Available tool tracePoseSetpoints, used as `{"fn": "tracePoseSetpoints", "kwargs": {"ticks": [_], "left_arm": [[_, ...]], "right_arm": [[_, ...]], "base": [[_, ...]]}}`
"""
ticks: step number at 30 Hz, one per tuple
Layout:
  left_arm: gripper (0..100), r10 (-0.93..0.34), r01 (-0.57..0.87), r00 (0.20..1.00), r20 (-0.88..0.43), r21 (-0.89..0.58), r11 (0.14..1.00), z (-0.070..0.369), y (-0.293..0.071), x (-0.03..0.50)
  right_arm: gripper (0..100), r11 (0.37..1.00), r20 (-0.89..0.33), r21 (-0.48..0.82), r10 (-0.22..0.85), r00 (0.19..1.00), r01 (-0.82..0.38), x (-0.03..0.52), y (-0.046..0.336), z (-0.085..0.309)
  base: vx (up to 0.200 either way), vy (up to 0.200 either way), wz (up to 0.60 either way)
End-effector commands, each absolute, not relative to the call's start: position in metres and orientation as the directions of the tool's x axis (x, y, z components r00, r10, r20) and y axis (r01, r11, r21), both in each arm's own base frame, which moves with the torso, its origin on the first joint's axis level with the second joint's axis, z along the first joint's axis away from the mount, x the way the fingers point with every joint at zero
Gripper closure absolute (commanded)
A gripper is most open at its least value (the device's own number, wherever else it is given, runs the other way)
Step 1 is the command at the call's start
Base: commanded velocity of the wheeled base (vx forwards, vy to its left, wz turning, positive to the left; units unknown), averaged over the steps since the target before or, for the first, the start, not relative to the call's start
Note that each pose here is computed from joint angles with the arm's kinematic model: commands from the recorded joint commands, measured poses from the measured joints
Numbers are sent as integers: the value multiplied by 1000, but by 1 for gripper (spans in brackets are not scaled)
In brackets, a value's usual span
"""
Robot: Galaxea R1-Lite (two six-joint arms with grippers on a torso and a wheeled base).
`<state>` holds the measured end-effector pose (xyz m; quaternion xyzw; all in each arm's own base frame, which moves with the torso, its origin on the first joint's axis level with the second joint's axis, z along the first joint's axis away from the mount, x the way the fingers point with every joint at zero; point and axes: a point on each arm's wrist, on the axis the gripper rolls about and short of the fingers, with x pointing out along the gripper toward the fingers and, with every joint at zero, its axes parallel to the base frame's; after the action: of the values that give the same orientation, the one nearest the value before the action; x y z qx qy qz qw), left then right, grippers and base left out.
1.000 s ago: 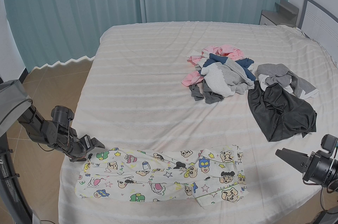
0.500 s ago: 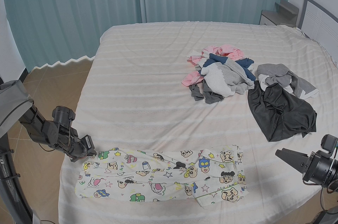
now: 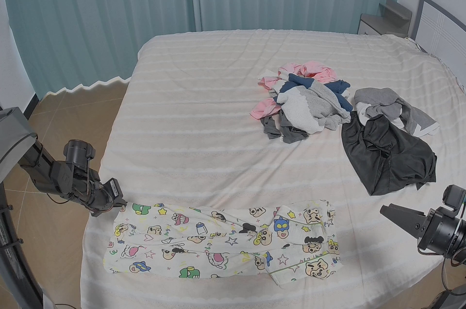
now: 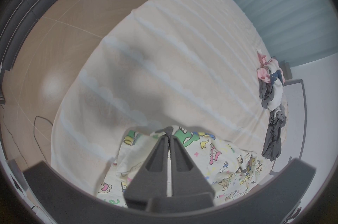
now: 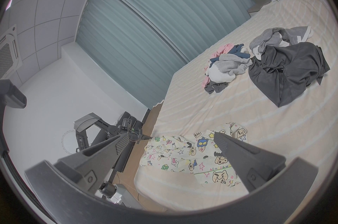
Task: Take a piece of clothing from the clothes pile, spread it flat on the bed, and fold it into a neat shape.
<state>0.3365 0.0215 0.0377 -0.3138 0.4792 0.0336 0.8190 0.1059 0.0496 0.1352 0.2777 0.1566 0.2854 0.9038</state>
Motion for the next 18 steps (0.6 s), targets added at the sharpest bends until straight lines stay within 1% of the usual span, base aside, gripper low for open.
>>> {"fn": "tracePoseSetpoints", "kwargs": {"ticks": [1, 4, 10, 13, 18], "left_arm": [[100, -228, -349, 590, -775, -499, 794, 55, 30, 338], [100, -219, -348, 609, -762, -505, 790, 58, 35, 338], [100, -197, -344, 677, -709, -542, 767, 62, 42, 345], [100, -195, -337, 694, -693, -552, 763, 61, 43, 348], [100, -195, -337, 693, -694, -550, 764, 58, 43, 349]], "right_arm": [[0, 680, -118, 590, 605, 787, -434, 105, 50, 136], [0, 681, -117, 590, 604, 788, -434, 105, 49, 137], [0, 681, -117, 590, 604, 788, -434, 105, 49, 137], [0, 681, -117, 590, 604, 788, -434, 105, 49, 137], [0, 681, -118, 590, 604, 788, -433, 105, 49, 136]], "base": [[0, 0, 0], [0, 0, 0], [0, 0, 0], [0, 0, 0], [0, 0, 0]]}}
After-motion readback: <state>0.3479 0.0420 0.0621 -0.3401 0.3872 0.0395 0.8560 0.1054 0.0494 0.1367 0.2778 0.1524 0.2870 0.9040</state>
